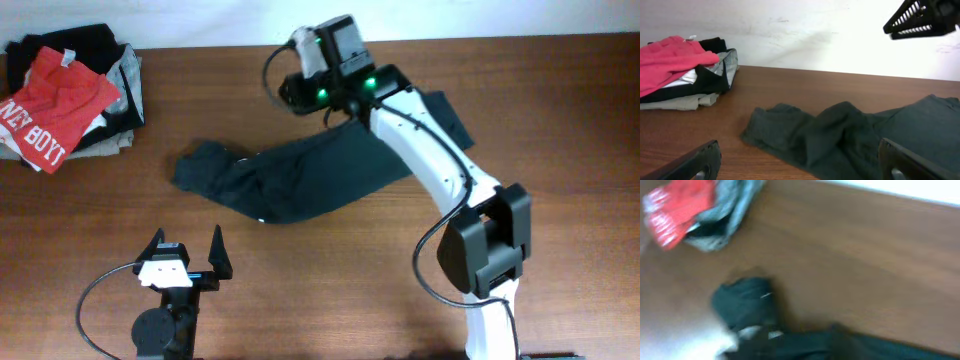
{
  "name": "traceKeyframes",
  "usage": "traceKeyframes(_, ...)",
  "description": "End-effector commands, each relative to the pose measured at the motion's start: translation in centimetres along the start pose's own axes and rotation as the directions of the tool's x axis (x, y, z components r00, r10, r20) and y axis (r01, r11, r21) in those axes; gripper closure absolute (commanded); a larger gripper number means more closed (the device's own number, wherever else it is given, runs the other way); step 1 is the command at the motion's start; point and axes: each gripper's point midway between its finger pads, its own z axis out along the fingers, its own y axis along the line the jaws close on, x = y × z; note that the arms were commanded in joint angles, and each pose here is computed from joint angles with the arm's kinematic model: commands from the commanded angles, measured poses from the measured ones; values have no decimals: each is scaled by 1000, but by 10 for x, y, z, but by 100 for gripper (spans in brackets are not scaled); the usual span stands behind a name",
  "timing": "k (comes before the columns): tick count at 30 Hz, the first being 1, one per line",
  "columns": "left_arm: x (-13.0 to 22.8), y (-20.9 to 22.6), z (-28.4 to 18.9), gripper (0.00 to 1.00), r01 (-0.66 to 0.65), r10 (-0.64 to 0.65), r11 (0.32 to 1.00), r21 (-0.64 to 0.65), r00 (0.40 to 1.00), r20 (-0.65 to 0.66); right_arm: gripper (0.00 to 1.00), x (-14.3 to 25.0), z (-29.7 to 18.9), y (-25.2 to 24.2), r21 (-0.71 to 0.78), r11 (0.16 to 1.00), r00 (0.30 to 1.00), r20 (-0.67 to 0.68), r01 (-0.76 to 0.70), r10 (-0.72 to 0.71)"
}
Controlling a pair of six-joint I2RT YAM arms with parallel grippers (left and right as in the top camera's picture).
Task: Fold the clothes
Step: 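Drag the dark green t-shirt leftward onto the table center with right gripper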
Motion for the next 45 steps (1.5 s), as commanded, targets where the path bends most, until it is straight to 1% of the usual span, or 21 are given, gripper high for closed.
traceKeyframes(1, 2, 1, 0, 1, -12, 12, 1000, -1, 1000, -2, 34, -19, -26, -104, 341, 936, 994, 95, -91, 62)
traceKeyframes(3, 2, 1, 0, 1, -12, 12, 1000, -1, 1000, -2, 28, 0, -55, -179, 474, 861, 983, 74, -182, 167)
traceKeyframes(4, 2, 1, 0, 1, -12, 12, 1000, -1, 1000, -2, 6, 8, -63, -211, 499, 837, 974, 80, -223, 212)
traceKeyframes(5, 2, 1, 0, 1, -12, 12, 1000, -1, 1000, -2, 0, 17, -68, -237, 522, 814, 965, 84, -256, 249)
traceKeyframes(7, 2, 1, 0, 1, -12, 12, 1000, -1, 1000, -2, 1, 38, -57, -269, 544, 769, 936, 98, -335, 339)
traceKeyframes(9, 2, 1, 0, 1, -12, 12, 1000, -1, 1000, -2, 0, 63, -29, -292, 547, 708, 881, 131, -446, 454)
traceKeyframes(11, 2, 1, 0, 1, -12, 12, 1000, -1, 1000, -2, 4, 70, -12, -303, 547, 713, 886, 131, -439, 445)
traceKeyframes(13, 3, 1, 0, 0, -12, 12, 1000, -1, 1000, -3, 19, 65, -2, -310, 544, 739, 912, 140, -397, 387)
traceKeyframes(16, 3, 1, 0, 1, -12, 12, 1000, -1, 1000, -3, 19, 87, 12, -325, 586, 711, 908, 115, -389, 403)
traceKeyframes(17, 3, 1, 0, 1, -12, 12, 1000, -1, 1000, -3, 22, 89, 15, -327, 588, 710, 908, 114, -388, 402)
traceKeyframes(20, 3, 1, 0, 1, -12, 12, 1000, -1, 1000, -3, 25, 93, 33, -324, 587, 762, 951, 47, -274, 306)
traceKeyframes(22, 3, 1, 0, 1, -12, 12, 1000, -1, 1000, -3, 32, 90, 35, -321, 587, 764, 954, 53, -268, 294)
traceKeyframes(24, 3, 1, 0, 1, -12, 12, 1000, -1, 1000, -3, 43, 92, 32, -325, 621, 741, 957, 52, -256, 286)
traceKeyframes(27, 3, 1, 0, 1, -12, 12, 1000, -1, 1000, -3, 41, 93, 29, -329, 643, 723, 957, 55, -252, 285)
traceKeyframes(29, 3, 1, 0, 1, -12, 12, 1000, -1, 1000, -3, 34, 89, 22, -338, 689, 690, 967, 62, -221, 248)
traceKeyframes(34, 3, 1, 0, 1, -12, 12, 1000, -1, 1000, -3, 35, 97, 33, -342, 682, 709, 975, 27, -179, 221)
traceKeyframes(39, 3, 1, 0, 1, -12, 12, 1000, -1, 1000, -3, 54, 101, 36, -344, 683, 709, 974, 22, -179, 224)
traceKeyframes(41, 3, 1, 0, 1, -12, 12, 1000, -1, 1000, -3, 67, 98, 35, -344, 685, 706, 975, 28, -180, 221)
traceKeyframes(43, 3, 1, 0, 0, -12, 12, 1000, -1, 1000, -3, 92, 91, 32, -344, 686, 704, 976, 38, -183, 216)
traceKeyframes(44, 3, 1, 0, 1, -12, 12, 1000, -1, 1000, -3, 96, 88, 30, -342, 685, 704, 976, 43, -186, 216)
traceKeyframes(45, 3, 1, 0, 1, -12, 12, 1000, -1, 1000, -3, 96, 84, 27, -340, 685, 704, 976, 46, -186, 213)
